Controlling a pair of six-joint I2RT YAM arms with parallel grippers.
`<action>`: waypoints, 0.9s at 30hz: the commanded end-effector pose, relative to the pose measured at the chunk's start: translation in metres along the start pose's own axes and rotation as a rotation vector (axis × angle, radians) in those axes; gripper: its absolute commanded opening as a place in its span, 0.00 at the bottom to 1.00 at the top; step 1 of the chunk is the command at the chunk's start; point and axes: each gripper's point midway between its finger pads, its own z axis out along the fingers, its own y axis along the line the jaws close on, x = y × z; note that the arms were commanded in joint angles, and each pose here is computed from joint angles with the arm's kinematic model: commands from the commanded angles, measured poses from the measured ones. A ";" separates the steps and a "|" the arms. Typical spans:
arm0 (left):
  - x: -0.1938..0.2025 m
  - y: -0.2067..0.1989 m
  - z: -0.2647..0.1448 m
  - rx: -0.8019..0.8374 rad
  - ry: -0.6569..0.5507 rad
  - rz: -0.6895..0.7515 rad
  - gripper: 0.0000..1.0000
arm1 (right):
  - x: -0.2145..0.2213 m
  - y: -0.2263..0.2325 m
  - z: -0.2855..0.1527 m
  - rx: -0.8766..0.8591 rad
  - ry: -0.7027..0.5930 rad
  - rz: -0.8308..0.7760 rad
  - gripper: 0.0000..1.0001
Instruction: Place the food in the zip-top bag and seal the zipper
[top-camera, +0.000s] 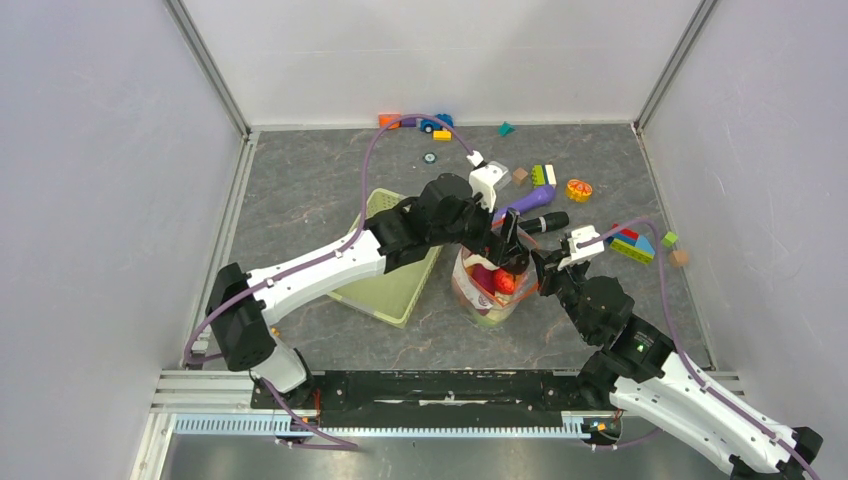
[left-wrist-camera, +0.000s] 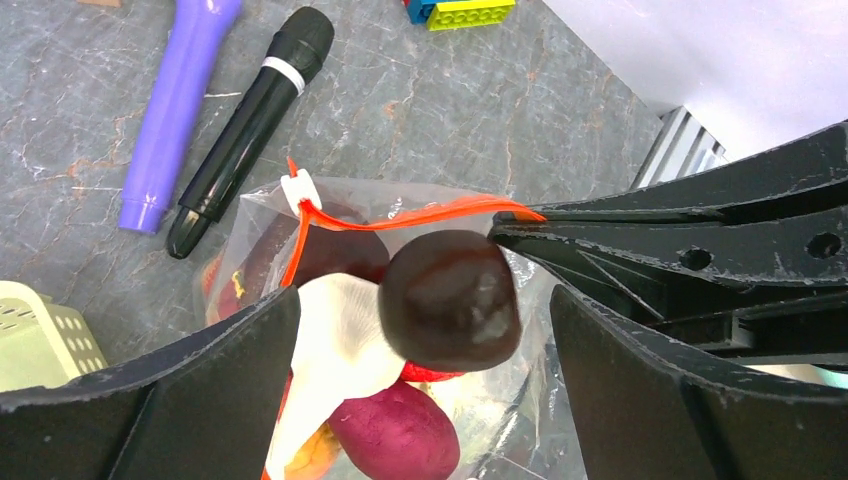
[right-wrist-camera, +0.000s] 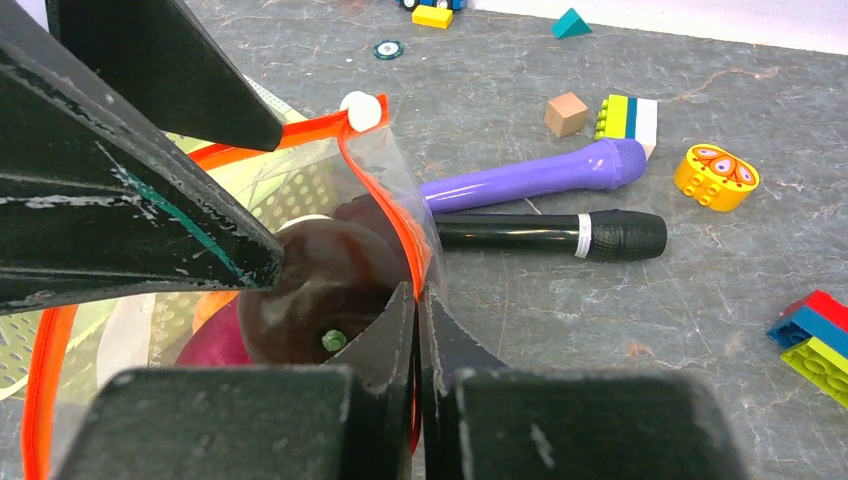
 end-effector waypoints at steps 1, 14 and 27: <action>-0.033 -0.026 -0.019 0.097 -0.078 0.057 1.00 | -0.010 0.000 0.000 0.003 -0.043 0.013 0.03; -0.027 0.040 -0.099 -0.254 -0.252 0.000 1.00 | -0.010 -0.002 0.002 0.020 -0.038 0.006 0.03; 0.083 0.115 -0.104 -0.485 -0.145 -0.177 1.00 | -0.024 0.008 0.005 -0.026 -0.077 0.015 0.03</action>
